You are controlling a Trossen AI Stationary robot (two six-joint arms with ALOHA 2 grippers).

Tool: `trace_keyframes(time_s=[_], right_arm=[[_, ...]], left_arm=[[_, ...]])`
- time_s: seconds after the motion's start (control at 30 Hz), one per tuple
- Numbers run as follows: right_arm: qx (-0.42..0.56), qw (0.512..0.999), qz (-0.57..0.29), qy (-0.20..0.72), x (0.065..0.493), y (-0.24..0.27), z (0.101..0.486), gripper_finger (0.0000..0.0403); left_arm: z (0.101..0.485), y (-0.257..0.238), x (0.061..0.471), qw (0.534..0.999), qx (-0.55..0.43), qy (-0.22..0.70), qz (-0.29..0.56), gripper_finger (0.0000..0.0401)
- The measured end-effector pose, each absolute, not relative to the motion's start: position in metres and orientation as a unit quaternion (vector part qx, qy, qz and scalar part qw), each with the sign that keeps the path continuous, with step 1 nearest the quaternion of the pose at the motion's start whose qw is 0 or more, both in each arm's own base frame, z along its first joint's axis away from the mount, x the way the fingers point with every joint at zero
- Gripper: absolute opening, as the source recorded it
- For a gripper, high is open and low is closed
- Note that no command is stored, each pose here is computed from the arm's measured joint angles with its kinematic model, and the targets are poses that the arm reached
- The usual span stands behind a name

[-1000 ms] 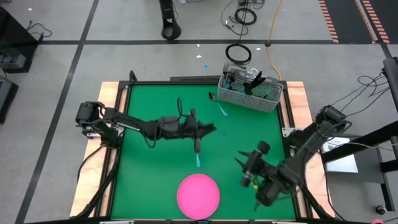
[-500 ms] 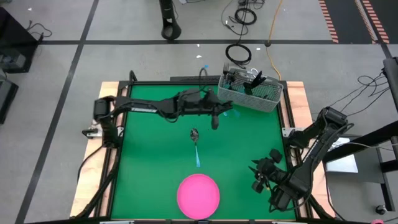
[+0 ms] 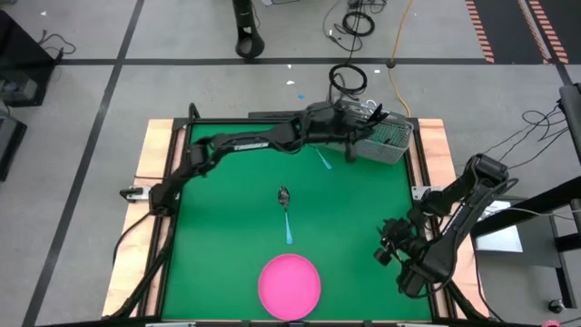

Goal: Sort silverware
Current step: Put the blue spoon into the utensil holder

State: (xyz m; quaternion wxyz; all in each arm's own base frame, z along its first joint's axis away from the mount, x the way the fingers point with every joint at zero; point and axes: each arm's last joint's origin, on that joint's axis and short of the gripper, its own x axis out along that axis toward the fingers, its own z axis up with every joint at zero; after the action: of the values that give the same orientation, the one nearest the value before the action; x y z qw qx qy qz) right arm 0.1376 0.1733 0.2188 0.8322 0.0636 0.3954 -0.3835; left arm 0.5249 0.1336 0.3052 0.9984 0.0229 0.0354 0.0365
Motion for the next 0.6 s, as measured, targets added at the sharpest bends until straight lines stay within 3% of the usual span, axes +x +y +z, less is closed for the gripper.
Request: trace_keyframes(time_s=[0.27, 0.6], right_arm=[[0.035, 0.85, -0.37, 0.374, 0.137, 0.166, 0.228, 0.0128], [0.013, 0.858, -0.355, 0.372, 0.135, 0.162, 0.235, 0.0128]], left_arm=[[0.289, 0.16, 0.552, 0.997, 0.027, 0.035, 0.062, 0.0], [0.261, 0.176, 0.552, 0.992, 0.011, 0.098, 0.083, 0.0]])
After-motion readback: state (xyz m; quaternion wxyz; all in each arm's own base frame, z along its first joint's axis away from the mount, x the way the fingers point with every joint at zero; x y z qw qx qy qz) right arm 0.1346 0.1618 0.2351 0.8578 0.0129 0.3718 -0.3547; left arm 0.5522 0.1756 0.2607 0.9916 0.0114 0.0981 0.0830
